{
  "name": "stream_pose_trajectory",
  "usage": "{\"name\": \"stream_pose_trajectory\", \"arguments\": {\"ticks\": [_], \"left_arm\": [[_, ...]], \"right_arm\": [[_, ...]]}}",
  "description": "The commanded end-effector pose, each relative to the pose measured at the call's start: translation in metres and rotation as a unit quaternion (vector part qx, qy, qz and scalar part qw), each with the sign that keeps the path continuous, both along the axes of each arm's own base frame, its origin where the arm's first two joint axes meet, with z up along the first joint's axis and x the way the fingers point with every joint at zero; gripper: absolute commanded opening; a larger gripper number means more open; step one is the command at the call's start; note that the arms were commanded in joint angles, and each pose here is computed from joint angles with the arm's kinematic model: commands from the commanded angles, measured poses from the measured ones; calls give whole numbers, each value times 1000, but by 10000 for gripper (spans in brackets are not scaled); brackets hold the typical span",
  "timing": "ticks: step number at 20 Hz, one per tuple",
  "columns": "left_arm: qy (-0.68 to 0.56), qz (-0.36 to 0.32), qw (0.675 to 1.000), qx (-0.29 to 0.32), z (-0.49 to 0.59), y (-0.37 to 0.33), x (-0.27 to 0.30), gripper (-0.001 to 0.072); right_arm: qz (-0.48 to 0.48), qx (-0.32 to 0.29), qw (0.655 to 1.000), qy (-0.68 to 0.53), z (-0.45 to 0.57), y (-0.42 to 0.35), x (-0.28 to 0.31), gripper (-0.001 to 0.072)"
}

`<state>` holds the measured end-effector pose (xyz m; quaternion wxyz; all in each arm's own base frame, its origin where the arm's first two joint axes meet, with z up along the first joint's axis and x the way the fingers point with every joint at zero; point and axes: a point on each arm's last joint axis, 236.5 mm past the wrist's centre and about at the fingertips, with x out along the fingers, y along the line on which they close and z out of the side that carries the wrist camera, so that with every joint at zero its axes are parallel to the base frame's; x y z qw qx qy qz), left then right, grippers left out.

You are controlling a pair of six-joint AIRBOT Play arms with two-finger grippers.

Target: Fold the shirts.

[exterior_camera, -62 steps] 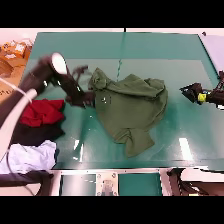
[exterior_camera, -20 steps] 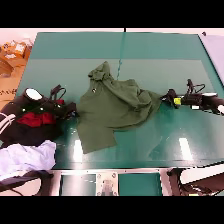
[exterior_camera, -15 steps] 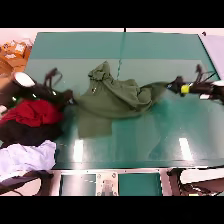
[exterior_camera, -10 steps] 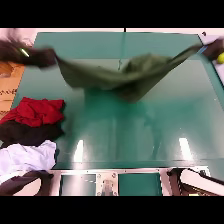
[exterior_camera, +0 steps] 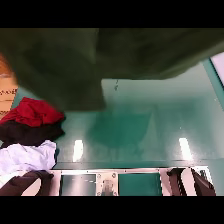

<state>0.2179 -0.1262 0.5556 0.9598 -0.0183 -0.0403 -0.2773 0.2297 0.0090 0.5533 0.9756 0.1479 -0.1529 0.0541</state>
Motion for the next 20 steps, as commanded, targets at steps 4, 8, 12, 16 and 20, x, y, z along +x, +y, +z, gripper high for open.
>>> {"name": "stream_pose_trajectory", "arguments": {"ticks": [4,8,12,16,20], "left_arm": [[37,60,998,4,-28,24,29,24],[199,44,979,-2,-147,14,124,24],[379,11,925,-13,-312,-6,211,24],[518,31,855,-14,-483,-3,261,24],[545,64,834,-58,-559,1,301,24]], "right_arm": [[-68,14,998,9,-14,-40,8,15],[-29,99,981,164,-137,-103,105,15],[41,136,935,326,-313,-103,203,15],[39,202,872,444,-475,-113,263,15],[50,242,828,503,-565,-116,293,15]]}}
